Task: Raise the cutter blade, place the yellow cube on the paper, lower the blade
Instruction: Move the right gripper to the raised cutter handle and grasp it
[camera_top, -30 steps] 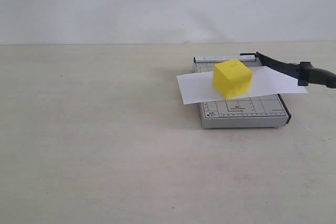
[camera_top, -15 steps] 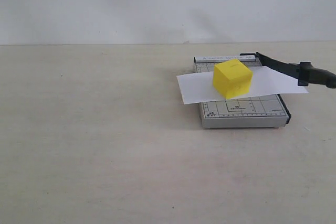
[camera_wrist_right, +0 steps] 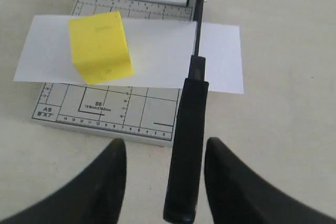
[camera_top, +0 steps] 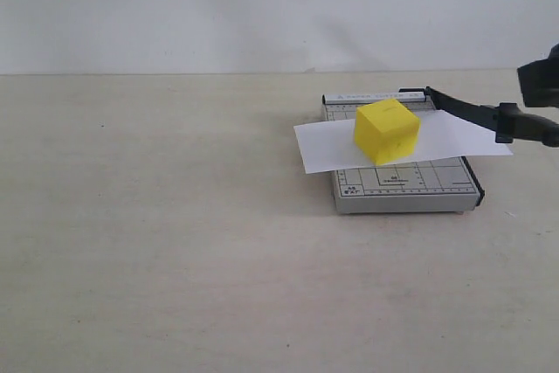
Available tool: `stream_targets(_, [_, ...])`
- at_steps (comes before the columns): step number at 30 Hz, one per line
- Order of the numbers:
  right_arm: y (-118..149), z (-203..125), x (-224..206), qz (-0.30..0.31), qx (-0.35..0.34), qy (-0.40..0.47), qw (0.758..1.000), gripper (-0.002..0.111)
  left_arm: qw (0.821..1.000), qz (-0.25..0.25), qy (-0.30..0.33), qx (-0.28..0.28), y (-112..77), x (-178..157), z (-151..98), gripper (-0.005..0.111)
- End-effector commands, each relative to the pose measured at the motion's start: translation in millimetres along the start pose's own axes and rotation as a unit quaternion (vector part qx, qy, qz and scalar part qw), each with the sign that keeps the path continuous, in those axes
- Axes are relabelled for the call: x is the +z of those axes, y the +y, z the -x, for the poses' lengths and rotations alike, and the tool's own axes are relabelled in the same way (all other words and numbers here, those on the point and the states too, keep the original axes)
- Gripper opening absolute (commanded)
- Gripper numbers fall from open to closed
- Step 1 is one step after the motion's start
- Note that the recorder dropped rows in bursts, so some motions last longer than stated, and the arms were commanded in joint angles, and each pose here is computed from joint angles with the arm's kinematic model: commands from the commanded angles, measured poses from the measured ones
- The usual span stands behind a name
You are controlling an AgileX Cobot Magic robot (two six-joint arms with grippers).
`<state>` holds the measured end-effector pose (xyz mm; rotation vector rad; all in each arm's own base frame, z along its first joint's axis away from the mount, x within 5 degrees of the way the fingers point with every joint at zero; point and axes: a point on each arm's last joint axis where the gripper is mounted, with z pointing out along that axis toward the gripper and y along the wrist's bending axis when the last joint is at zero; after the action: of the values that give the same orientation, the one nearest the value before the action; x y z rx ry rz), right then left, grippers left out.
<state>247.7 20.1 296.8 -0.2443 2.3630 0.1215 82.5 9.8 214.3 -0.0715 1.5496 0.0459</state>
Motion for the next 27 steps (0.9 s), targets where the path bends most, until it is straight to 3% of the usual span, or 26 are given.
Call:
stream_targets(1, [-2.9,0.9,18.9,-0.001,0.005,0.015,1.0,0.046,1.0,0.002,0.003,-0.001,0.4,0.0,-1.3,0.004])
stream_targets(8, [-5.1,-2.6,36.2,0.0,0.01,0.038,0.999,0.042,1.0,0.002,0.003,-0.001,0.4,0.0,-1.3,0.004])
stream_targets(13, [-5.0,-3.1,35.9,0.0,0.014,0.038,0.999,0.001,1.0,0.002,0.003,-0.001,0.4,0.0,-1.3,0.004])
stream_targets(27, [-2.5,-11.1,36.3,0.013,0.017,0.077,0.997,0.0,1.0,0.002,0.003,-0.001,0.4,0.0,-1.3,0.004])
